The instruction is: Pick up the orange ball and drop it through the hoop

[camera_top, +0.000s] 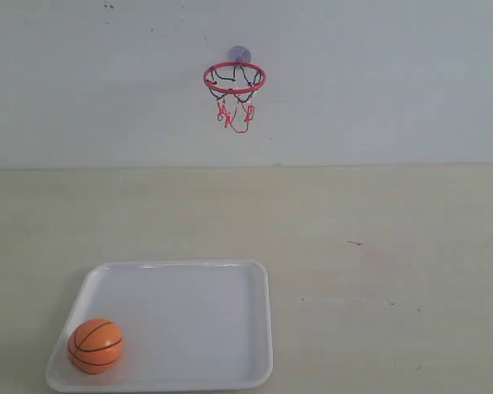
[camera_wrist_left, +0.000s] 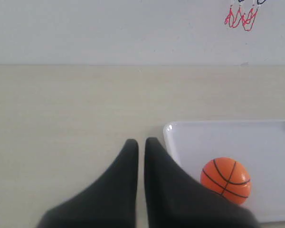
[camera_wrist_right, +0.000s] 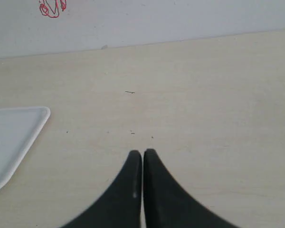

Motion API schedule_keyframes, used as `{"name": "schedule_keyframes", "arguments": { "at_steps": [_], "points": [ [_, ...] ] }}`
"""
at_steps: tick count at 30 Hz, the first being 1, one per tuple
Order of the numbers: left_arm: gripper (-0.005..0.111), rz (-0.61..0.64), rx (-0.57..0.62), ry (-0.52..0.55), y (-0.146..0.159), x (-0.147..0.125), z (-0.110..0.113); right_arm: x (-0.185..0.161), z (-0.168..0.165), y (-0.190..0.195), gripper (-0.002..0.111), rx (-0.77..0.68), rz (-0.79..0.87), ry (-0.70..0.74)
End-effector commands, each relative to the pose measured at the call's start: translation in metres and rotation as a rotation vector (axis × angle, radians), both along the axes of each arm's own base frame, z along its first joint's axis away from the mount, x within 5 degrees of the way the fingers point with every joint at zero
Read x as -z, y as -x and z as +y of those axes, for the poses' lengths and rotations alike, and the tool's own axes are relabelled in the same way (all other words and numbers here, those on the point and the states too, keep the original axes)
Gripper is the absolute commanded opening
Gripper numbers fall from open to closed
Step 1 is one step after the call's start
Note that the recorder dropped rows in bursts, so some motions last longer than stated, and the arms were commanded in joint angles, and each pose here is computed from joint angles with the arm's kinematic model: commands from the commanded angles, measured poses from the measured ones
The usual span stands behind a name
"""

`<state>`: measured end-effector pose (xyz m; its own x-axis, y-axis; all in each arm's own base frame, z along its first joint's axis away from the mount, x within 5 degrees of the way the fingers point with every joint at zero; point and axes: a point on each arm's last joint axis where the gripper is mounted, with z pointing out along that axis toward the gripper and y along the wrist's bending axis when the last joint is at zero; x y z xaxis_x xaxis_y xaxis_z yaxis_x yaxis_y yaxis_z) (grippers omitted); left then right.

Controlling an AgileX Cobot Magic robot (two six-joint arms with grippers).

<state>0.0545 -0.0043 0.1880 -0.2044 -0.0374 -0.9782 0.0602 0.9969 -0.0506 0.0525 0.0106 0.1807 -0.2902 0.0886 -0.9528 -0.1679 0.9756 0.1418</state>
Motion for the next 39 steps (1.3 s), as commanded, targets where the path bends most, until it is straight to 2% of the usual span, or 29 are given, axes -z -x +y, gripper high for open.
{"name": "schedule_keyframes", "arguments": {
  "at_steps": [1,14,16,17,18,19,22,27,30,32,33,35,39],
  "points": [
    [0.004,-0.007,0.002,-0.017,0.0,0.001,0.0,-0.001,0.0,0.0,0.0,-0.002,-0.013,0.006],
    [0.004,-0.01,0.001,-0.033,0.0,0.0,0.001,-0.001,0.0,0.0,0.0,-0.002,-0.013,0.006],
    [0.004,-0.109,0.0,0.01,0.0,-0.018,0.0,-0.001,0.0,0.0,0.0,-0.002,-0.015,0.005],
    [0.004,-0.271,0.0,0.087,0.005,-0.05,0.0,-0.002,0.0,0.0,0.0,-0.003,-0.02,0.004],
    [0.004,-0.336,0.0,0.113,0.007,-0.064,0.0,-0.002,0.0,0.0,0.0,-0.003,-0.02,0.004],
    [0.004,-0.455,0.002,0.155,0.016,-0.093,0.001,-0.002,0.0,0.0,0.0,-0.003,-0.02,0.004],
    [0.004,-0.548,0.014,0.187,0.031,-0.126,0.002,-0.002,0.0,0.0,0.0,-0.003,-0.02,0.004],
    [0.004,-0.66,0.008,0.201,0.039,-0.143,0.004,-0.002,0.0,0.0,0.0,-0.003,-0.02,0.004],
    [0.004,-0.782,-0.006,0.216,0.045,-0.153,0.006,-0.002,0.0,0.0,0.0,-0.003,-0.02,0.004],
    [0.004,-0.829,-0.002,0.27,0.047,-0.157,0.007,-0.002,0.0,0.0,0.0,-0.003,-0.02,0.004],
    [0.004,-0.825,0.011,0.317,0.049,-0.159,0.007,-0.002,0.0,0.0,0.0,-0.003,-0.02,0.004],
    [0.004,-0.704,0.027,0.342,0.041,-0.165,0.005,-0.002,0.0,0.0,0.0,-0.003,-0.02,0.004],
    [0.004,-0.211,0.044,0.281,-0.001,-0.182,-0.006,-0.002,0.0,0.0,0.0,-0.003,-0.02,0.004]
  ]
}}
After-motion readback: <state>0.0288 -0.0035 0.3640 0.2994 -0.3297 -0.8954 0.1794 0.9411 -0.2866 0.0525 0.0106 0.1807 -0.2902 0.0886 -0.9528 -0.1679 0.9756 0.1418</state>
